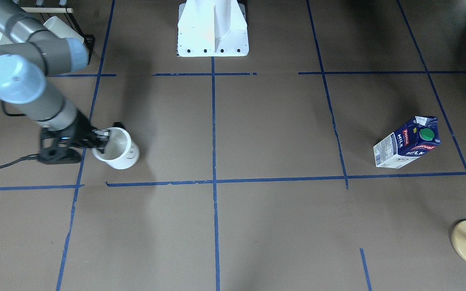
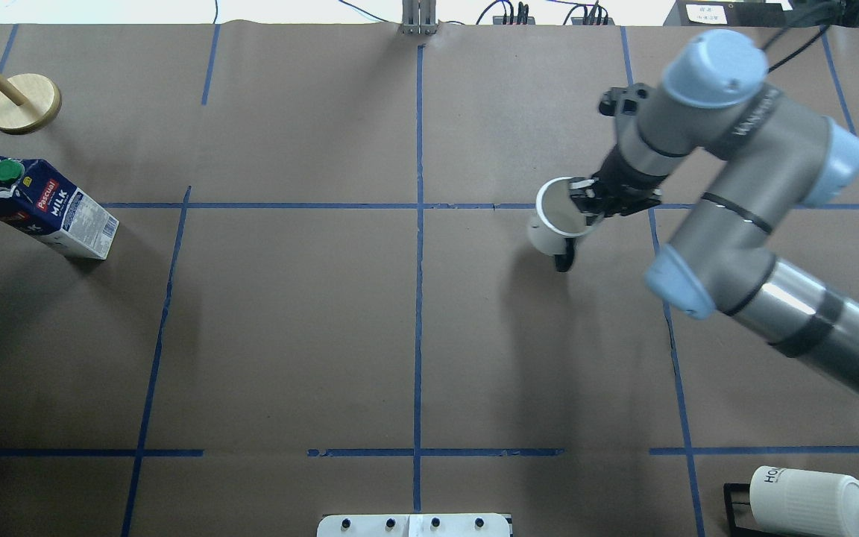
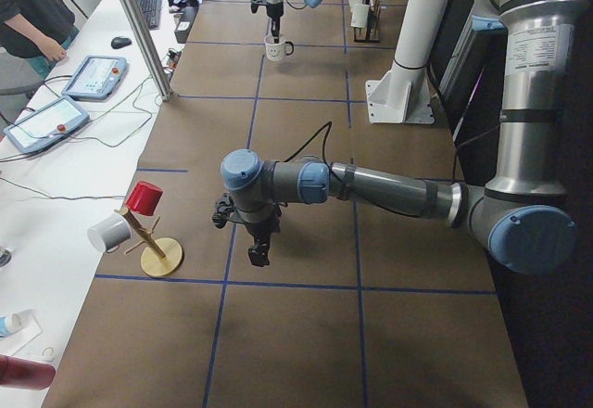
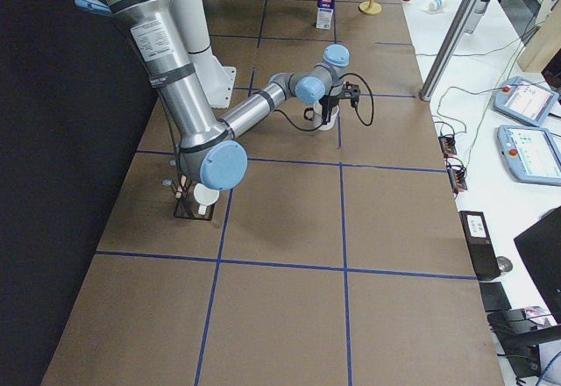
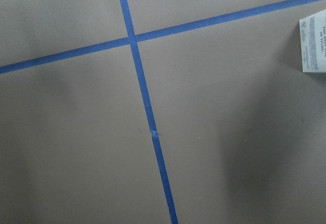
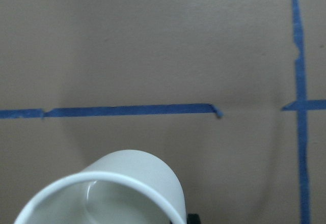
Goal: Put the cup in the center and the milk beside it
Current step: 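Carry the white mug with the right gripper to the table's center and lower it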
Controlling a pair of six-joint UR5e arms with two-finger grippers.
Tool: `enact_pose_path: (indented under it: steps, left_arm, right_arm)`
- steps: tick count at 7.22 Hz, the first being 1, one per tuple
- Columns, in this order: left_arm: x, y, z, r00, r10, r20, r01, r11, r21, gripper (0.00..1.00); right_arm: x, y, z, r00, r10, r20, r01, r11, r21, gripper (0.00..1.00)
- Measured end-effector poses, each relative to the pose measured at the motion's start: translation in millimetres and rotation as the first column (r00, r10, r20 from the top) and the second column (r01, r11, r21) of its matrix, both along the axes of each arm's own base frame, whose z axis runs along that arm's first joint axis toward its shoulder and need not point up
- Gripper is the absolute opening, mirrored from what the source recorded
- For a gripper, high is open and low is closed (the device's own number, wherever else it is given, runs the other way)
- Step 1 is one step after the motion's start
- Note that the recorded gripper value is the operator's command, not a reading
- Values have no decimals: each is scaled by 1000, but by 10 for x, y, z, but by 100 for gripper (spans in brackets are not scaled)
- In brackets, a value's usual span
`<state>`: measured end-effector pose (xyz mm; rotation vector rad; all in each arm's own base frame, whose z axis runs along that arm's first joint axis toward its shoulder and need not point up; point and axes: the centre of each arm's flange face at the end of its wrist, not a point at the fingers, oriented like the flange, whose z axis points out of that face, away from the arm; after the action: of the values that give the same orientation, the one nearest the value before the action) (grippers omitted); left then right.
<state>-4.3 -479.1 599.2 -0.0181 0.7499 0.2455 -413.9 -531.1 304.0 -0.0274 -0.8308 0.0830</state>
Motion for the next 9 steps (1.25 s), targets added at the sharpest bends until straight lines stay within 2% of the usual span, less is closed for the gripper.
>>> enact_pose_path:
  steps: [2,4,9]
  left_arm:
    - [-1,5,2,1000,0,0,0,1000,-1,100]
    - [0,2,-2,1000,0,0,0,1000,-1,100]
    - [2,-9,-21,1000,0,-2,0,1000,5,100]
  right_arm:
    - [-788,16,-767,997,76,-23,-77,995,-63,0]
    - [-1292,63,-1126,993,106,-43,-110,990,-85,0]
    - [-1447,147,-870,990,104,-92,-112,990,-88,0]
